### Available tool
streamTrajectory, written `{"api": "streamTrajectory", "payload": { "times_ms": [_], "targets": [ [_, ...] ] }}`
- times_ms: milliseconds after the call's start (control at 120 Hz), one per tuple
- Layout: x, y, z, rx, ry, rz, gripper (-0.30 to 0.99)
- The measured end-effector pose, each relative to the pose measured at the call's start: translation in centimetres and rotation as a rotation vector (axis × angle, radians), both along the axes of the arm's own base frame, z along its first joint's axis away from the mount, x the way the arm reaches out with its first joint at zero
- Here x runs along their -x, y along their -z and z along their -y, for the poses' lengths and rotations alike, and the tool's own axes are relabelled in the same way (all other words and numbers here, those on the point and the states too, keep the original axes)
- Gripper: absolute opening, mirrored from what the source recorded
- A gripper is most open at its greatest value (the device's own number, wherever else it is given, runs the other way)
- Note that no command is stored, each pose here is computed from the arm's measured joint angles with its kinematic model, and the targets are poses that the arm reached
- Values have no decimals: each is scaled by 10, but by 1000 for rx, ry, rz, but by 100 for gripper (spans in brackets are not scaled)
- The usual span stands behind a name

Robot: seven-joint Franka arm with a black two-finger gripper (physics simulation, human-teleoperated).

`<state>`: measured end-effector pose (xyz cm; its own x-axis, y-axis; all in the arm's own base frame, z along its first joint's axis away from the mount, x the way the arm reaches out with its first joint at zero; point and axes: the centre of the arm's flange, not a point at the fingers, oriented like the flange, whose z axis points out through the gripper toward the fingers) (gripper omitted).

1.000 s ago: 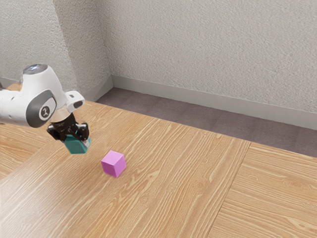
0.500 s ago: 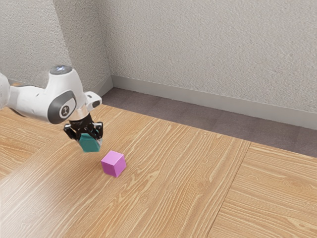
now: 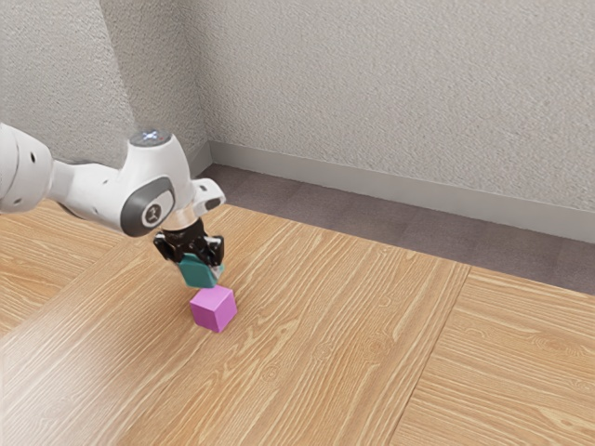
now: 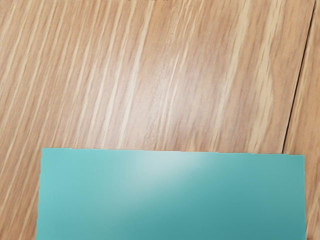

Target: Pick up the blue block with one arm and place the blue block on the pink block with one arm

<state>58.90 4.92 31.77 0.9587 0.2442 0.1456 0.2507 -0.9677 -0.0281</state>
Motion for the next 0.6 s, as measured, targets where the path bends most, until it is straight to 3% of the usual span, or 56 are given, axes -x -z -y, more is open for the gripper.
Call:
{"api": "streamTrajectory", "payload": {
  "times_ms": [350, 600],
  "targets": [
    [4, -18, 12, -30, 113, 38, 33],
    [36, -15, 37, -17, 136, 12, 32]
  ]
}}
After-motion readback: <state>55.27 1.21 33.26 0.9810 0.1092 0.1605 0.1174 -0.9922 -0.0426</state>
